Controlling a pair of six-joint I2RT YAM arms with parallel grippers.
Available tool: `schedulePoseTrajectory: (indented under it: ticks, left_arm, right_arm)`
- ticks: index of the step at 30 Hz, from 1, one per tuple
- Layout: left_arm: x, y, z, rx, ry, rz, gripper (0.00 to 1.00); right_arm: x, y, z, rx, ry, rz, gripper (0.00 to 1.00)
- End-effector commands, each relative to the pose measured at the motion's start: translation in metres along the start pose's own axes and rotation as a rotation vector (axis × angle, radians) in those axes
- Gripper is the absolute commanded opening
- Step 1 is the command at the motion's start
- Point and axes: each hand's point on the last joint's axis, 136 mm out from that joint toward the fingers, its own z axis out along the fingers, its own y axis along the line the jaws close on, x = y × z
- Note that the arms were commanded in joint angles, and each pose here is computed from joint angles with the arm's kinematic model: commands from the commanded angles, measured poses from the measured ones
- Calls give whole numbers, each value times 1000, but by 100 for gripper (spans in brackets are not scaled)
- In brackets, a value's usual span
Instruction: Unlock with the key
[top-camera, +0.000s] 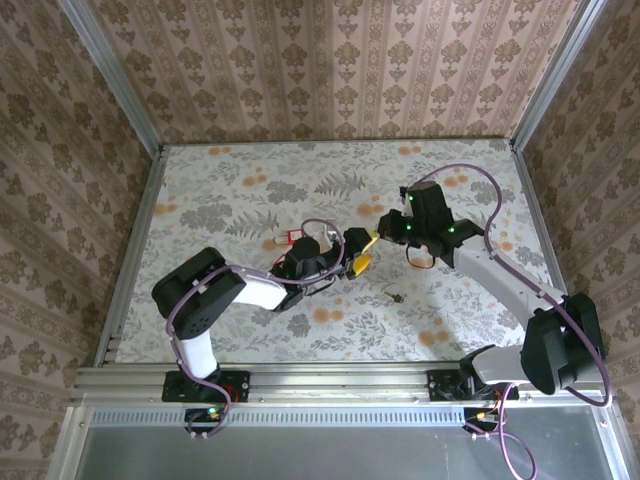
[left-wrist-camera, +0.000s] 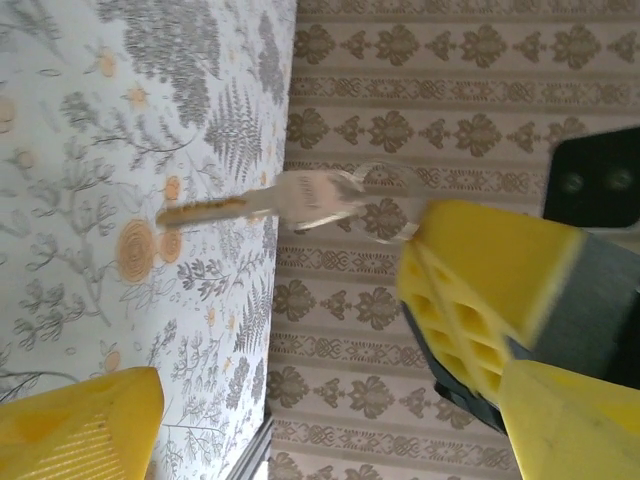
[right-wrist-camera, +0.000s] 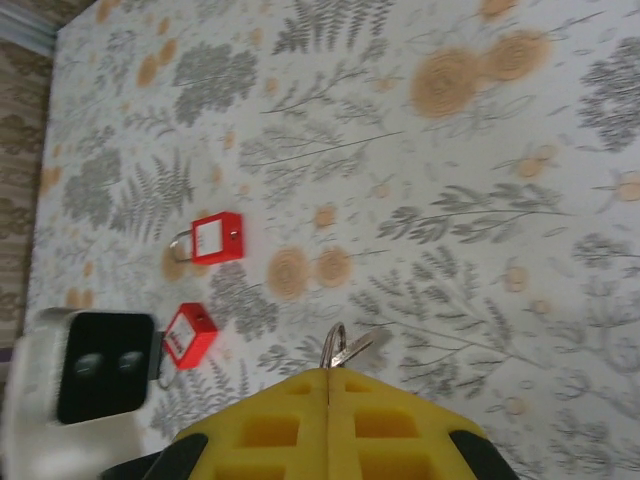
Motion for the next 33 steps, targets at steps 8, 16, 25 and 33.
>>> schedulePoseTrajectory:
  ticks: [8, 16, 25, 33]
  left_arm:
    - [-17, 3, -17, 58, -122, -150, 88]
    - [-14, 1, -7, 88, -113, -205, 86]
    - [-27, 11, -34, 34, -171, -139, 83]
    - [-27, -12, -59, -135, -167, 159, 87]
  right_arm:
    - [27, 44, -10, -172, -24, 45, 0]
    - [52, 57, -10, -206, 3, 24, 0]
    - [49, 0, -19, 102, -3, -58, 17]
    - [30, -102, -35, 529, 37, -138, 63]
